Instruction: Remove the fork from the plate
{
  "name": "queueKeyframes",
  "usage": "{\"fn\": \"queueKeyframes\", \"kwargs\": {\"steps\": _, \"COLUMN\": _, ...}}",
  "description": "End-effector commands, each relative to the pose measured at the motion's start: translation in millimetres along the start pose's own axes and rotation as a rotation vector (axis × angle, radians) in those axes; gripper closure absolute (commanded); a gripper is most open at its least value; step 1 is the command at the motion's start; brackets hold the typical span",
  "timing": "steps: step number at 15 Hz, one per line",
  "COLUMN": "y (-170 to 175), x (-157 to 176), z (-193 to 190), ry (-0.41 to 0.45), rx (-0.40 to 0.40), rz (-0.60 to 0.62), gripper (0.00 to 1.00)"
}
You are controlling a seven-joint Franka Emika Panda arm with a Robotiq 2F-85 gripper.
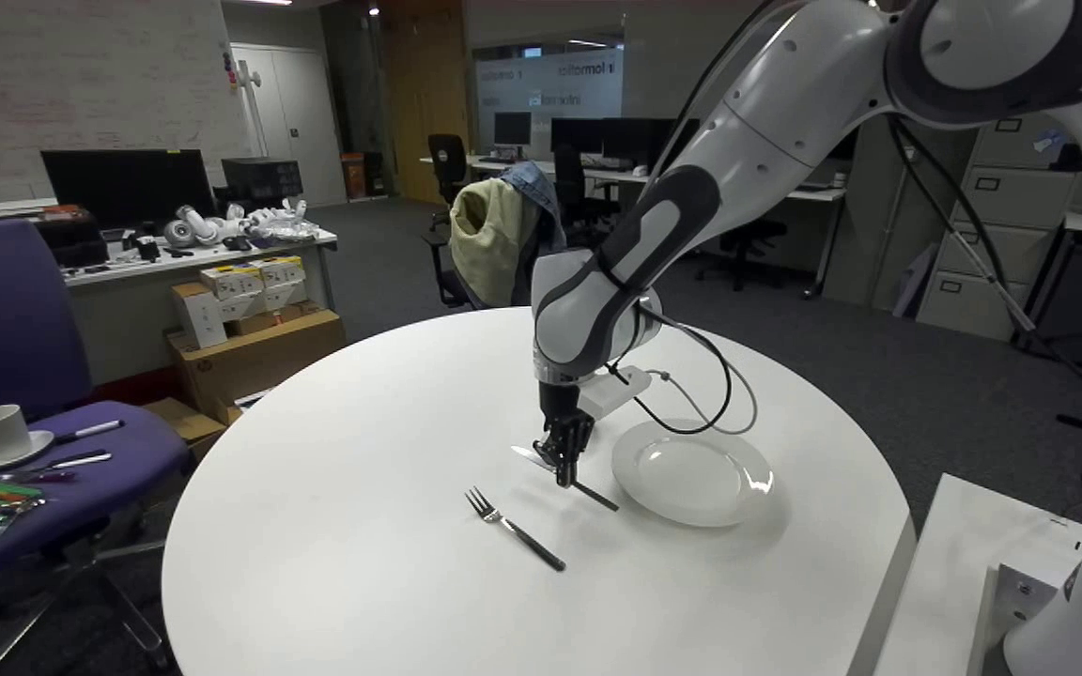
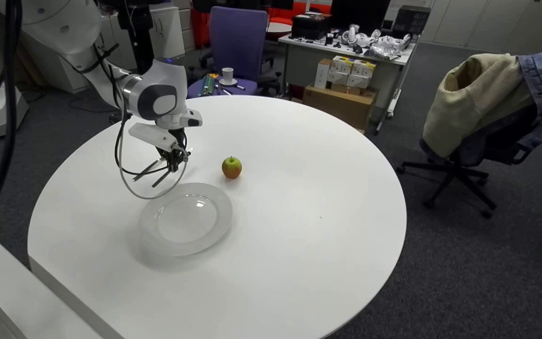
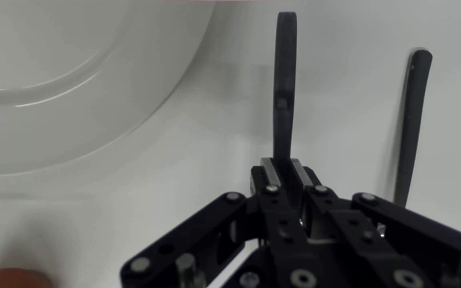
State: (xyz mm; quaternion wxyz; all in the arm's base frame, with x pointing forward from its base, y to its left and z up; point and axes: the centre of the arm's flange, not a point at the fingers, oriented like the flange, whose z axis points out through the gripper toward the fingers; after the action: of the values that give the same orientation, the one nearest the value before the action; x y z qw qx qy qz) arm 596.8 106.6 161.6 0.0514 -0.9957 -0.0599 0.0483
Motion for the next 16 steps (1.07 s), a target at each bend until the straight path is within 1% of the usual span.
{"fn": "queueKeyframes", "kwargs": {"steps": 1, "y": -16, "x": 17, "z": -5, "ry": -0.012, "rx": -0.007, "rz": -0.004, "gripper": 0.97}}
{"fn": "queueKeyframes", "kwargs": {"steps": 6, "y": -29, "x": 25, "z": -2, "ry": -0.013, "rx": 0.007, "rz": -0.013, "gripper": 0.97}}
{"fn": "queueKeyframes", "kwargs": {"steps": 10, "y": -36, "x": 27, "z": 4, "ry": -0.031, "rx": 0.030, "rz": 0.005, "gripper": 0.97}}
{"fn": "queueKeyframes", "kwargs": {"steps": 16, "y": -41, "x": 27, "z": 11, "ry": -0.047, "rx": 0.040, "rz": 0.020, "gripper": 0.97}}
